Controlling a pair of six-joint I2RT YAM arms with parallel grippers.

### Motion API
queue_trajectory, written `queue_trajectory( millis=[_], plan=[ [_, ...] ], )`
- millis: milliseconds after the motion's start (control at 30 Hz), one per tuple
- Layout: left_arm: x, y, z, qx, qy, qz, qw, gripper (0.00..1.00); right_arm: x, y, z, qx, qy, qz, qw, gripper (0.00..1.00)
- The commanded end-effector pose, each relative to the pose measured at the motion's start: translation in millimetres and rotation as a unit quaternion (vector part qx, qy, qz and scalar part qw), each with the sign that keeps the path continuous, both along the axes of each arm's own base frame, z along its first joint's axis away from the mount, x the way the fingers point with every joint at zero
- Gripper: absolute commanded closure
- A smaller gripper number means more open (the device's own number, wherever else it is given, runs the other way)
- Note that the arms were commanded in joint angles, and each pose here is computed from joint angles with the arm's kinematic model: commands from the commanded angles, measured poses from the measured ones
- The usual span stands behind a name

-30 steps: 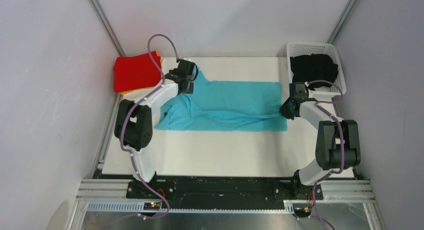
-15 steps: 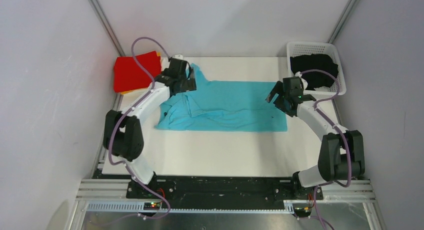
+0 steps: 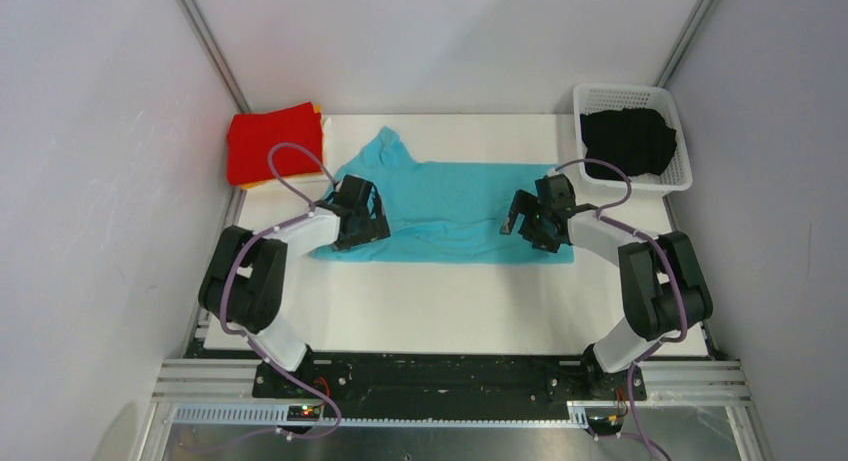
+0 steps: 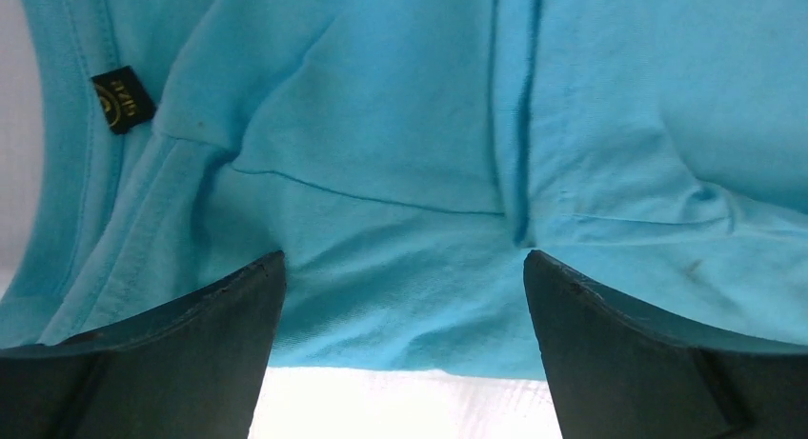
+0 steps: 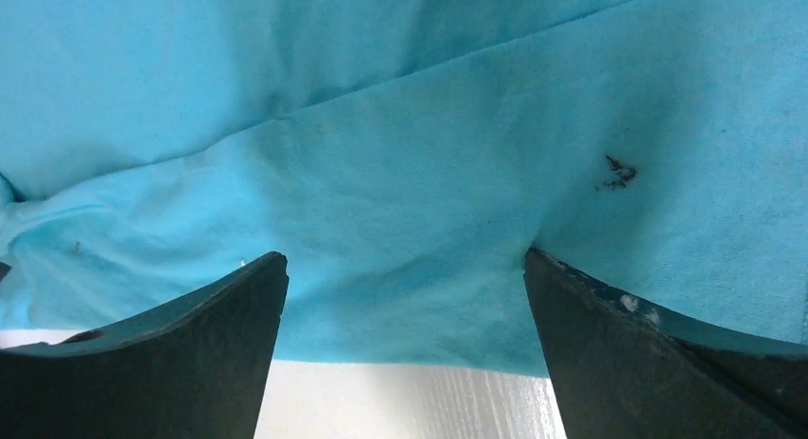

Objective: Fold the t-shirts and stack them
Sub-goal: Fold the flattened tshirt in 1/3 of the way

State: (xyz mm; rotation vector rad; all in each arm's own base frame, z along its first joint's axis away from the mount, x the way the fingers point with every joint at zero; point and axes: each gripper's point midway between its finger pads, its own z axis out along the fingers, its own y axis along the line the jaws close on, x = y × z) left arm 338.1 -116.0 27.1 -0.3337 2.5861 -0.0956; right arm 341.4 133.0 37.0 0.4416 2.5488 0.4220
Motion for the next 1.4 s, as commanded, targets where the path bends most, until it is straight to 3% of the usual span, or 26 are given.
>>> queue_trajectory(
  millis=[0,167,333,467,667,833,1067,1367],
  plan=[
    [-1,15,-4,0.006,-0.025,0.047,0.999,0.00,-16,1,-21,-0.002,0.027,0.011,1.000,0.01],
    [-40,29,-17,0.003,-0.011,0.077,0.997,0.00,-54,0,-30,-0.004,0.052,0.008,0.999,0.01],
    [-101,44,-34,-0.027,0.000,0.115,0.993,0.00,-108,-4,-36,-0.008,0.077,0.009,0.997,0.00],
    [-129,45,-26,-0.080,-0.033,0.131,0.988,0.00,-150,-3,-36,-0.016,0.093,0.024,0.995,0.01],
    [-171,61,-13,-0.090,-0.034,0.165,0.982,0.00,-176,-3,-20,-0.006,0.073,0.033,0.997,0.01],
    [-177,50,5,-0.147,-0.067,0.166,0.973,0.00,-176,-3,-3,0.006,0.041,0.040,0.998,0.01],
    [-186,54,22,-0.111,-0.065,0.177,0.976,0.00,-173,-2,8,0.018,0.021,0.046,0.999,0.01],
    [-150,26,93,-0.110,-0.139,0.107,0.978,0.00,-149,-2,48,0.028,-0.079,0.043,0.996,0.01]
  ],
)
